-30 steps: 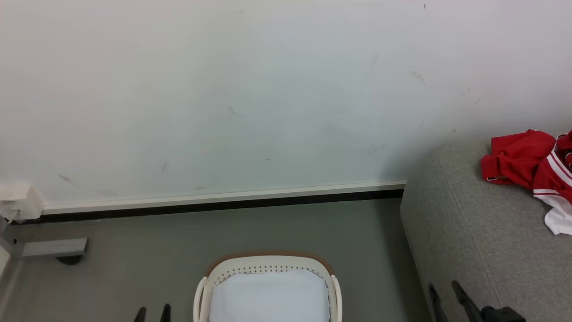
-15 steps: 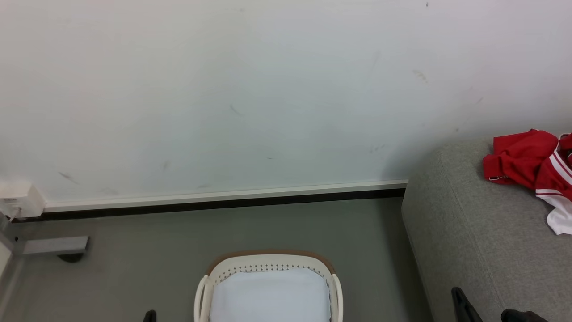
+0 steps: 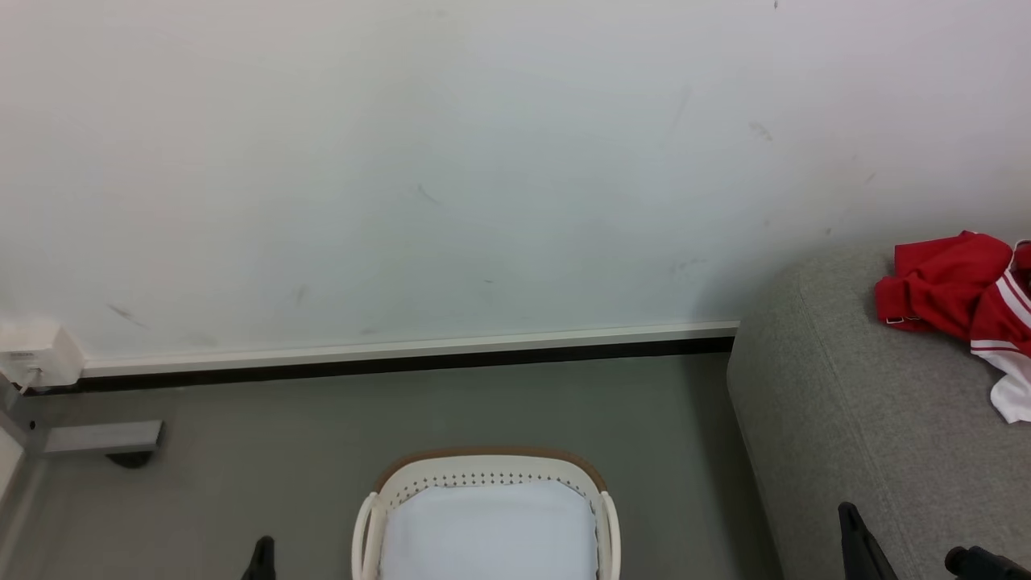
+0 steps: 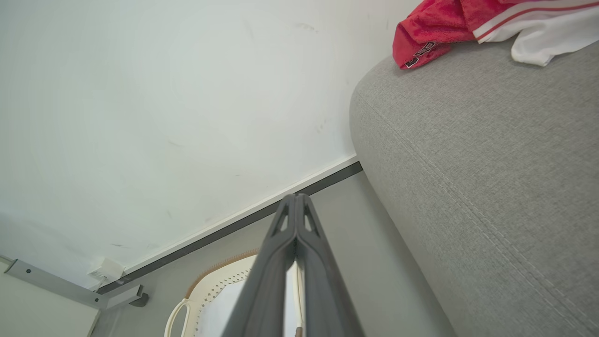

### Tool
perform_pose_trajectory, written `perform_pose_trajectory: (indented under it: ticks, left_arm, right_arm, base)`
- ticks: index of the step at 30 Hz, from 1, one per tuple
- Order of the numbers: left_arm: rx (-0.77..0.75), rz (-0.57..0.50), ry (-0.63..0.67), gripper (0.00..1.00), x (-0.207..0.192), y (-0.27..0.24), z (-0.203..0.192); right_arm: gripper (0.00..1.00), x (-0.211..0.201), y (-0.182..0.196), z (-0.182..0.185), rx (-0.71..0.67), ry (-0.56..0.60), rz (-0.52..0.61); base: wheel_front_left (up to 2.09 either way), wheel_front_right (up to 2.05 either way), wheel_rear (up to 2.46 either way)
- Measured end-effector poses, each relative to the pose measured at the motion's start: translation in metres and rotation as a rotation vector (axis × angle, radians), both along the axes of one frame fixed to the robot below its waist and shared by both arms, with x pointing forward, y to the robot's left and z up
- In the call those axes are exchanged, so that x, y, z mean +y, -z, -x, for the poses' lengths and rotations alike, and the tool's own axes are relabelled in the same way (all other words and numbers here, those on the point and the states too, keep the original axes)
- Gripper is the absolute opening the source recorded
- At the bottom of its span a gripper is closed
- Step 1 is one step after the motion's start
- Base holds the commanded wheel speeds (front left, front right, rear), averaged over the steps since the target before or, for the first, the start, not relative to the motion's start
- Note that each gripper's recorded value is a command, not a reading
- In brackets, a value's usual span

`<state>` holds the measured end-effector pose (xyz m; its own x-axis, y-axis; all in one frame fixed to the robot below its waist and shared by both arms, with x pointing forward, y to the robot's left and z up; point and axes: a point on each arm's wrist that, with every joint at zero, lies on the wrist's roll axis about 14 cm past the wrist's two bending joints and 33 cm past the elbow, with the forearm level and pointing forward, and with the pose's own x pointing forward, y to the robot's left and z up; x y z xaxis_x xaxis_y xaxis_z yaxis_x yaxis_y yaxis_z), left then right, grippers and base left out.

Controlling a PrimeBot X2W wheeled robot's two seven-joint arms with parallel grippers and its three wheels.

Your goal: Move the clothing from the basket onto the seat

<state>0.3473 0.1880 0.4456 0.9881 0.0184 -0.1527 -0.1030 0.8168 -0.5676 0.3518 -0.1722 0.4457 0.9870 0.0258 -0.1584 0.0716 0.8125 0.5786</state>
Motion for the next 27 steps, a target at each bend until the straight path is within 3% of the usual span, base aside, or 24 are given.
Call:
perform_pose_trajectory:
  ticks: [27]
  left_arm:
    - [-0.032, 0.341, -0.063, 0.0, 0.006, -0.018, -0.016]
  right_arm:
    - [0.0, -0.014, -0.016, -0.011, -0.017, 0.087, -0.344]
  base:
    - [0.0, 0.0, 0.0]
